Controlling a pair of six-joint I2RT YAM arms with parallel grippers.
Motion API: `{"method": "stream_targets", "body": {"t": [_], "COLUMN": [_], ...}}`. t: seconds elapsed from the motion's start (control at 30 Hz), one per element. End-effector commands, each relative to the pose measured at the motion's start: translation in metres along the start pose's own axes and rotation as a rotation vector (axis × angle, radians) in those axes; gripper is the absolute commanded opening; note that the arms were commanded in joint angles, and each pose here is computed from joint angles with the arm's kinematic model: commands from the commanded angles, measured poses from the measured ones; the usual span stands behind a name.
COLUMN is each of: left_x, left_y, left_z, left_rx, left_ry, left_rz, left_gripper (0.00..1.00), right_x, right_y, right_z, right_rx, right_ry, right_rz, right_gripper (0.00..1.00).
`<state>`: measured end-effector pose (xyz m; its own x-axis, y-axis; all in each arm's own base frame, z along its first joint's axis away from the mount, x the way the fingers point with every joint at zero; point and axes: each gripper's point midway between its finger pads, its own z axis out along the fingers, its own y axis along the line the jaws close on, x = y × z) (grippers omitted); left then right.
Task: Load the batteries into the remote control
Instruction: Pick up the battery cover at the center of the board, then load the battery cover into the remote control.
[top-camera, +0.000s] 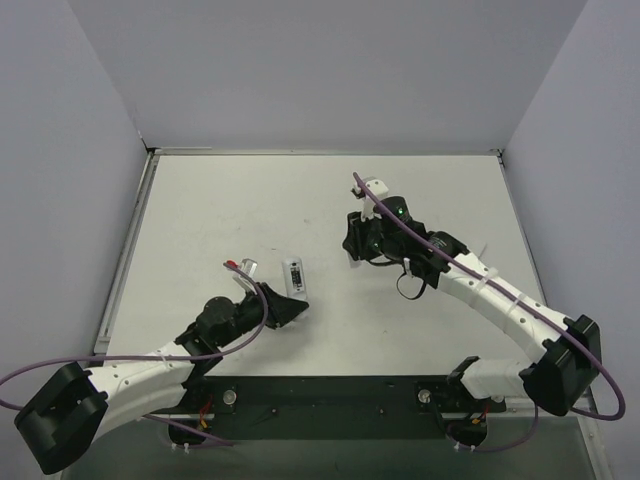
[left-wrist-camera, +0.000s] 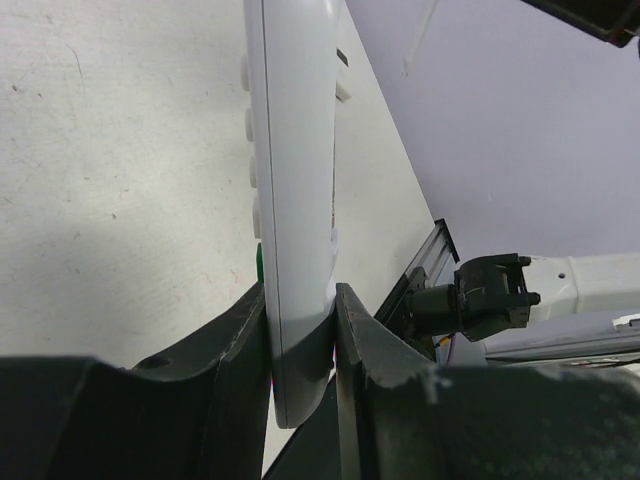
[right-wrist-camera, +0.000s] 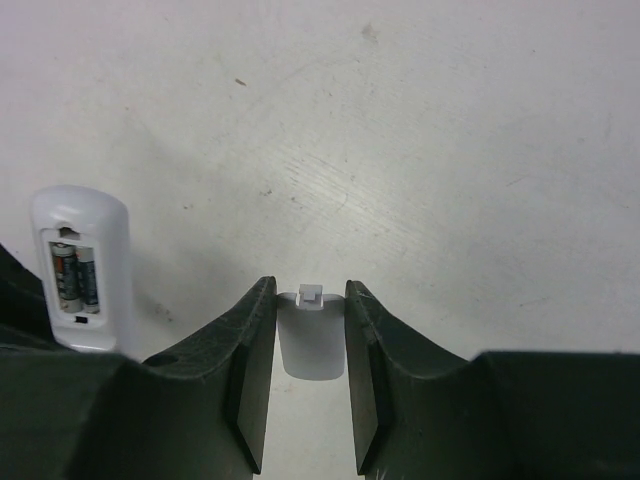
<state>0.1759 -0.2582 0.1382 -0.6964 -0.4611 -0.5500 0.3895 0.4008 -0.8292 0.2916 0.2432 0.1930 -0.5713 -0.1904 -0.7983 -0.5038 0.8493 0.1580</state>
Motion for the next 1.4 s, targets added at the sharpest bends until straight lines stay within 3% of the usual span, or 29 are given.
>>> {"method": "stream_targets", "body": {"t": [0.0, 0.3, 0.67, 1.37], "left_x": [-0.03, -0.035, -0.034, -0.032], "left_y": [-0.04, -0.041, -0.041, -0.044], "left_z": [0.006, 0.002, -0.003, -0.005], "left_rx": [0.142, 0.168, 0.183, 0.199], "left_ry": [-0.104, -0.15, -0.163, -0.163], "left_rz": [0.119, 0.171, 0.156, 0.154], "left_gripper": [0.0, 0.0, 0.0, 0.0], "right_x": [-0.028, -0.053, -0.056, -0.044], "right_y": [0.023, 0.068, 0.125, 0.146], "right_z": [-0.02, -0.039, -0.046, -0.027], "right_rx": [-0.013, -0.08, -0.158, -0.112], "right_ry": [-0.13, -0.335, -0.47, -0.489], "right_rz": [0.076, 0.143, 0.127, 0.092], "right_gripper": [0.01, 0.0, 0.0, 0.0]}}
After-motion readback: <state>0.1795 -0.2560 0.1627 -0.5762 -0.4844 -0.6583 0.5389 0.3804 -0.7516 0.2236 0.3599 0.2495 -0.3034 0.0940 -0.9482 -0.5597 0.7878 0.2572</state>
